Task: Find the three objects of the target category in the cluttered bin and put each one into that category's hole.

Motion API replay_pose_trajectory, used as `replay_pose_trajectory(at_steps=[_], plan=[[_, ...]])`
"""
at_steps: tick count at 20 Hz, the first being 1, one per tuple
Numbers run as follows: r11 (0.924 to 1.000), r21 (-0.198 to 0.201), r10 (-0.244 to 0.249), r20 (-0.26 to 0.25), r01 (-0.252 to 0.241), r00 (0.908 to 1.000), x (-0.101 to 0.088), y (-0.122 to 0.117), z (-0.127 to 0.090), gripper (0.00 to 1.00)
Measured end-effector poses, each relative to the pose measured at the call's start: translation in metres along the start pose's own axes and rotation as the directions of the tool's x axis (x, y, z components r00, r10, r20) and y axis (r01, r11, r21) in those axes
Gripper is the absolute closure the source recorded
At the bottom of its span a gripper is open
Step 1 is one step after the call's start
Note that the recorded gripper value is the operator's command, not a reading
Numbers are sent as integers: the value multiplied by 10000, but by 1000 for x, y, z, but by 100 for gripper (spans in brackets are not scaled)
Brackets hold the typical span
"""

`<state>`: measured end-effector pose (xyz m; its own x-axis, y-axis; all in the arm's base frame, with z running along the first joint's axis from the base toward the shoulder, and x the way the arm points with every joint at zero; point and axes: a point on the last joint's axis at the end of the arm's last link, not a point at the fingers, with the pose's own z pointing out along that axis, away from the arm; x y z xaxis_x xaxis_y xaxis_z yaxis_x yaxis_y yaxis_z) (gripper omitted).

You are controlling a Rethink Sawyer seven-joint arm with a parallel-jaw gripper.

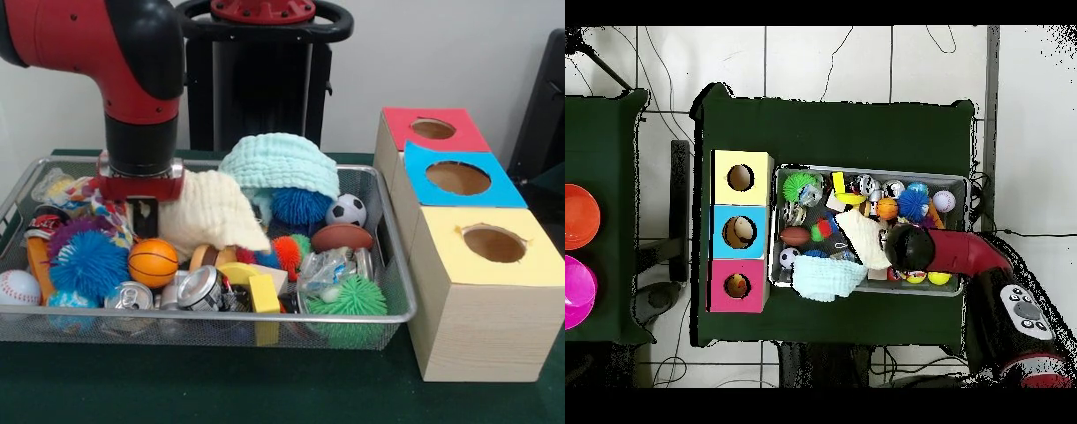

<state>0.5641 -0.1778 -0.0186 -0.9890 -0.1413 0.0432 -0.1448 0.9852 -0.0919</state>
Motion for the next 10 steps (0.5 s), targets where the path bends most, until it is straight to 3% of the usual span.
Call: replay_pose_trajectory(at_steps=[3,10], plan=[[9999,121,105,-396,-101,9992,11,-19,-9,100],[9985,384,414,-610,-391,9973,25,-52,-22,100]])
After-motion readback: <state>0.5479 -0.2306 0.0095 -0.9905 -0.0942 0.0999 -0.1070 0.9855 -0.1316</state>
